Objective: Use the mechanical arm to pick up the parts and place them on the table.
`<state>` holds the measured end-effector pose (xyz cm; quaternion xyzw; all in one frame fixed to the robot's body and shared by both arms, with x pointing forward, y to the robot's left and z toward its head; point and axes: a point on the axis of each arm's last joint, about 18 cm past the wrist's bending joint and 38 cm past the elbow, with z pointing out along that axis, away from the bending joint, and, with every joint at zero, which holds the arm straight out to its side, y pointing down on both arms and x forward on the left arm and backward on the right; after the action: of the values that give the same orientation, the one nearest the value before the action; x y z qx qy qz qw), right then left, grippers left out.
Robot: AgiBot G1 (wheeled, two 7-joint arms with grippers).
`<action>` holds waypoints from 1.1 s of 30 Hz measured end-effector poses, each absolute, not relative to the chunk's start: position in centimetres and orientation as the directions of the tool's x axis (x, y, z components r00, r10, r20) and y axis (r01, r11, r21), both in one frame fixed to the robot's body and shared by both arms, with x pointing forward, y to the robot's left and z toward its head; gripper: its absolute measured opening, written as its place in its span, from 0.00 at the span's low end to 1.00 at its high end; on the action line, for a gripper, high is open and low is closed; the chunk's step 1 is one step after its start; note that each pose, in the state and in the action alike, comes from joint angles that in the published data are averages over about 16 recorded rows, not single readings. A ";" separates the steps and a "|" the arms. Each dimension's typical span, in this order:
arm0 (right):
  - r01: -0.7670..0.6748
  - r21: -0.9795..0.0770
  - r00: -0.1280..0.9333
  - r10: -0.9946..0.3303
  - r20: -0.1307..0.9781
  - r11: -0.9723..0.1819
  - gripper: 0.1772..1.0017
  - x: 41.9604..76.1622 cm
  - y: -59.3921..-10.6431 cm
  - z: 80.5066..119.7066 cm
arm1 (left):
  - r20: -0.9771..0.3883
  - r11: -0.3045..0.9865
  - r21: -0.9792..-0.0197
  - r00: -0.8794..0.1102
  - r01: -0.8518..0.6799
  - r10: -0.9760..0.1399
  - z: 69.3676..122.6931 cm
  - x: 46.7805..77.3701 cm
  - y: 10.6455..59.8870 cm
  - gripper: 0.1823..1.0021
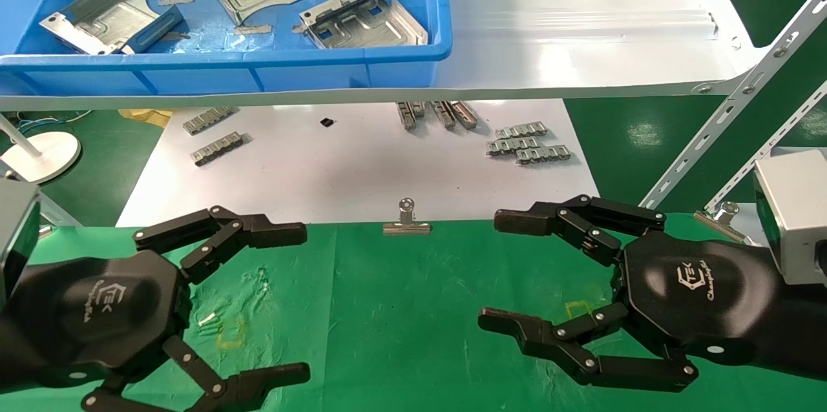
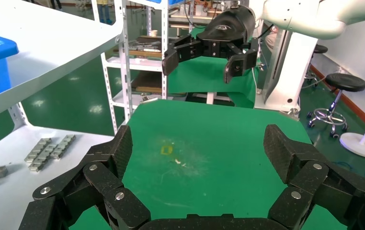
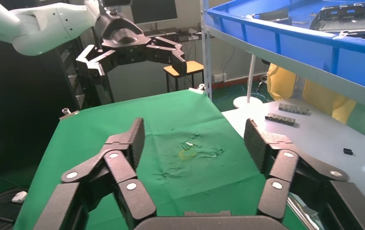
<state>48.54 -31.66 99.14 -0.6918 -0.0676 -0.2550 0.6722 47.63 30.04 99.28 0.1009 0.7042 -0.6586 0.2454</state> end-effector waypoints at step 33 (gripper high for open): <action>0.436 -0.896 0.861 -0.249 0.444 -0.087 0.07 48.5 -31.7 99.1 | -0.500 0.119 -0.866 -0.845 0.486 -0.189 99.9 47.6 30.2 1.00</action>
<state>48.54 -31.66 99.14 -0.6918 -0.0676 -0.2550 0.6722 47.62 30.20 99.94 0.1056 0.7024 -0.6551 0.2575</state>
